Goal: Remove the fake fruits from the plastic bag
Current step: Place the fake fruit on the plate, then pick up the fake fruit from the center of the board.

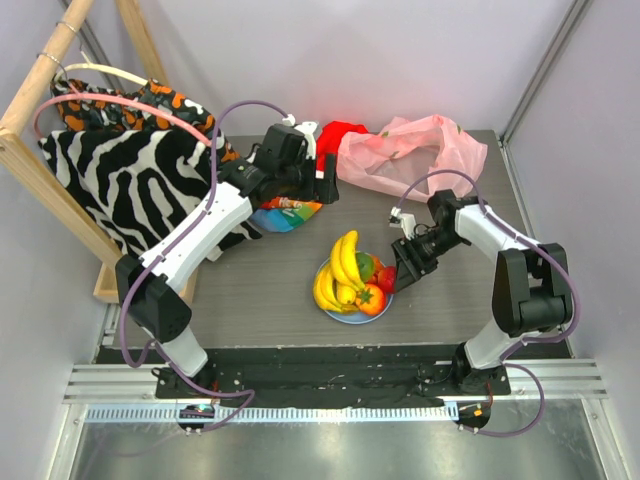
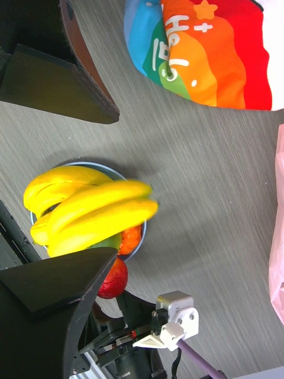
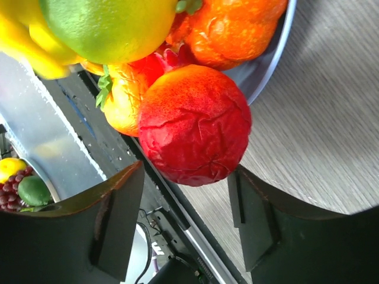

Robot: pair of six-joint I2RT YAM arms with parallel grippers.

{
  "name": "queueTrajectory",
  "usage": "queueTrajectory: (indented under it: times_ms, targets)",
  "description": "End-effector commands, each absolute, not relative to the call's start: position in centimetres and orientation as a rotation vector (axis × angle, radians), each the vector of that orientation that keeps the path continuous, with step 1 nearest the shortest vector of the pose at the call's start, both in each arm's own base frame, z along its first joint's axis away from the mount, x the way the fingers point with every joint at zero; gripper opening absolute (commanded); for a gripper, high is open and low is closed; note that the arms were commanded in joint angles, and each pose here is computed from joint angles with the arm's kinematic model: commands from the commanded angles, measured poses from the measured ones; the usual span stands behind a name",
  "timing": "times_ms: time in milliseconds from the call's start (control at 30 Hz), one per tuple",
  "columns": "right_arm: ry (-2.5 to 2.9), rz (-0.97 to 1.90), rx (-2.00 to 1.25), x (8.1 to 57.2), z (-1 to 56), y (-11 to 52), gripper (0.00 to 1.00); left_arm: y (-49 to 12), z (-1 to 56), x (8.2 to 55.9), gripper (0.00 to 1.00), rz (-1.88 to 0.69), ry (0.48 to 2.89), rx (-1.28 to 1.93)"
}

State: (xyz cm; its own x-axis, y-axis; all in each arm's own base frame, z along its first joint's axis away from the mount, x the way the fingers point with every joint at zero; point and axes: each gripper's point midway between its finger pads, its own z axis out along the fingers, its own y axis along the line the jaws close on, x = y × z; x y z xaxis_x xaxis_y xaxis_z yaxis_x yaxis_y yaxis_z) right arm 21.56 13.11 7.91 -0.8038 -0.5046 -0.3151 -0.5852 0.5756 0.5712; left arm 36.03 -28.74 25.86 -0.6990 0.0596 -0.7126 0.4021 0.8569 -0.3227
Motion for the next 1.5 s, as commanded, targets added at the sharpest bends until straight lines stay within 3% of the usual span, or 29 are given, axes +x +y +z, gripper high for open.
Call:
queueTrajectory:
  times_ms: [0, 133, 200, 267, 400, 500, 667, 833, 900, 1167, 1300, 1467]
  targets:
    - [2.603, 1.076, -0.988, 21.7, 9.7, 13.8, 0.68, -29.4, 27.6, 36.8, 0.89, -0.631, 2.221, 0.356]
    - [2.608, 1.08, -0.989, 21.6, 9.6, 13.7, 0.72, -29.5, 27.5, 36.8, 0.89, -0.636, 2.225, 0.357]
    - [2.615, 1.082, -0.99, 21.6, 9.5, 13.7, 0.85, -29.6, 27.6, 36.8, 0.89, -0.639, 2.222, 0.358]
    - [2.62, 1.08, -0.99, 21.6, 9.4, 13.7, 0.89, -29.6, 27.6, 36.8, 0.89, -0.638, 2.224, 0.358]
    - [2.623, 1.069, -0.975, 21.8, 9.4, 13.7, 0.9, -29.5, 27.5, 36.7, 0.89, -0.638, 2.224, 0.358]
    - [2.612, 1.02, -0.961, 22.6, 9.0, 13.6, 0.78, -29.5, 27.4, 36.7, 0.89, -0.635, 2.226, 0.362]
    - [2.622, 0.987, -0.937, 23.1, 8.7, 13.4, 0.76, -28.5, 26.6, 36.5, 0.89, -0.577, 2.241, 0.389]
    - [2.581, 1.029, -0.953, 23.0, 9.6, 14.1, 0.51, -24.6, 23.1, 35.6, 0.89, -0.5, 2.349, 0.356]
    - [2.585, 1.042, -0.962, 22.8, 9.6, 14.2, 0.49, -23.4, 22.8, 35.7, 0.89, -0.488, 2.358, 0.333]
    - [2.593, 1.032, -0.98, 22.9, 9.6, 14.1, 0.74, -21.1, 20.7, 35.0, 0.89, -0.407, 2.424, 0.327]
    - [2.587, 1.032, -0.986, 22.8, 9.9, 14.1, 0.77, -18.3, 18.4, 33.0, 0.89, -0.31, 2.529, 0.417]
    - [2.586, 1.04, -0.979, 22.6, 9.9, 14.1, 0.79, -14.5, 13.9, 30.5, 0.81, -0.106, 2.749, 0.648]
